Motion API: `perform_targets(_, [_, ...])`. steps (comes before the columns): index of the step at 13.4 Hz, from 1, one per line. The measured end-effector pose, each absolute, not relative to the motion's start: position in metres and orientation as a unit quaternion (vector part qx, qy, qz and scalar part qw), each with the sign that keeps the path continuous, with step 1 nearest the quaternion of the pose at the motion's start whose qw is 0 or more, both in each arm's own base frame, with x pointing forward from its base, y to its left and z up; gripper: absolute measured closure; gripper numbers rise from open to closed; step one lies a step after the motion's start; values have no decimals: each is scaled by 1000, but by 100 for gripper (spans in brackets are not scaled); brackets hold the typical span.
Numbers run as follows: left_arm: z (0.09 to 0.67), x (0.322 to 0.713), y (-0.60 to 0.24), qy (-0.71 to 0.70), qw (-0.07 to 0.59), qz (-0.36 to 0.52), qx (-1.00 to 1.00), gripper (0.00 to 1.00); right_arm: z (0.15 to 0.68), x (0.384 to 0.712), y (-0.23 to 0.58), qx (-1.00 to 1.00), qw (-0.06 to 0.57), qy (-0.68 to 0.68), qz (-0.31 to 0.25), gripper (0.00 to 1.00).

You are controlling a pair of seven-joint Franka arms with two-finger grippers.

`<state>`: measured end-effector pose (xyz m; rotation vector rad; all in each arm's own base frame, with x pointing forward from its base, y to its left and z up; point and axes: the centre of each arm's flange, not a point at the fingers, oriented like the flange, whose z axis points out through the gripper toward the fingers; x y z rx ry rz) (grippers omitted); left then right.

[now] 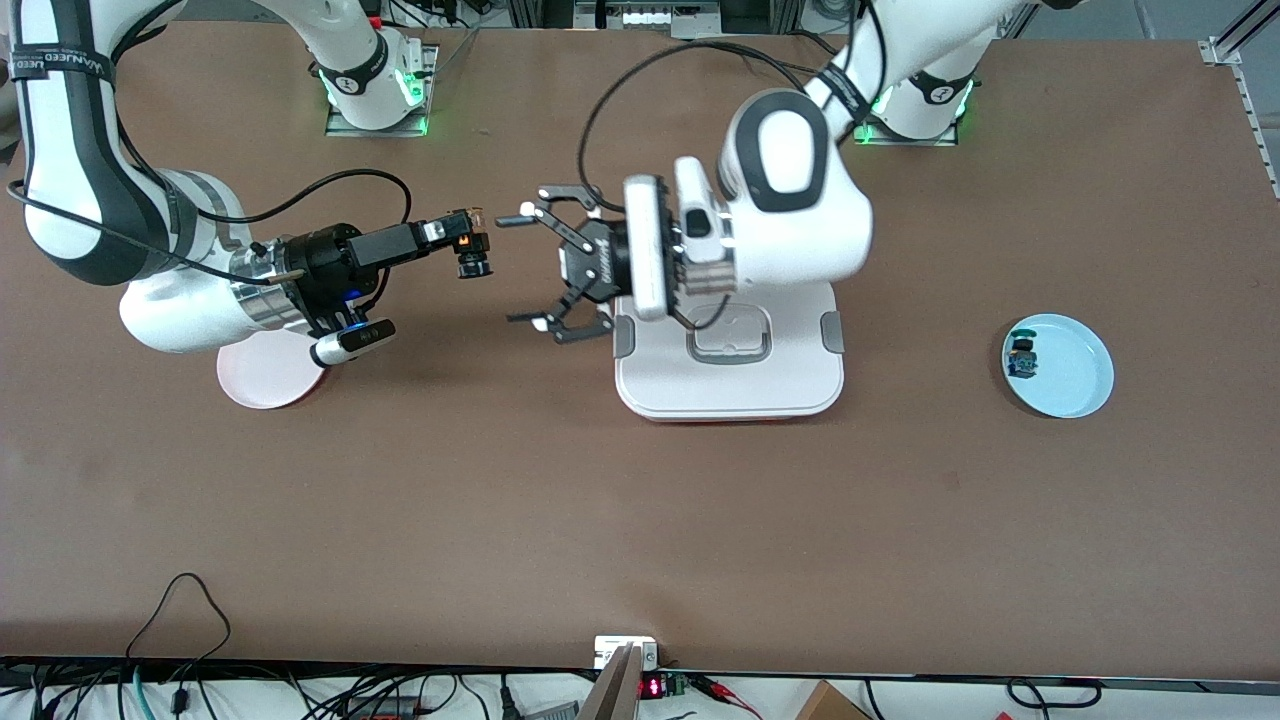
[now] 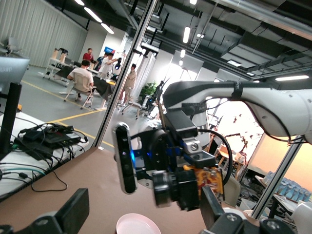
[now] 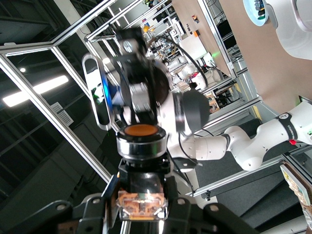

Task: Transfer orange switch to right arm and place
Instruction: 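Open the left gripper and withdraw it while the right gripper holds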

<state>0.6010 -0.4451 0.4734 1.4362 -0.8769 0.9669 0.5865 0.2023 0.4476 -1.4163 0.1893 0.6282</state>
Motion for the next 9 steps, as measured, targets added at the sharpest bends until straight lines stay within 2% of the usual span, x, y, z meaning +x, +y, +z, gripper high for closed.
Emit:
perform_targets(5, [455,638,-359,-420,598,402,551,0,446,589,193,-643,711,83,271,59])
perform_targets(9, [428,672,-262,-438,612,399,524,0,428,586,162,-697,669,58,250,59])
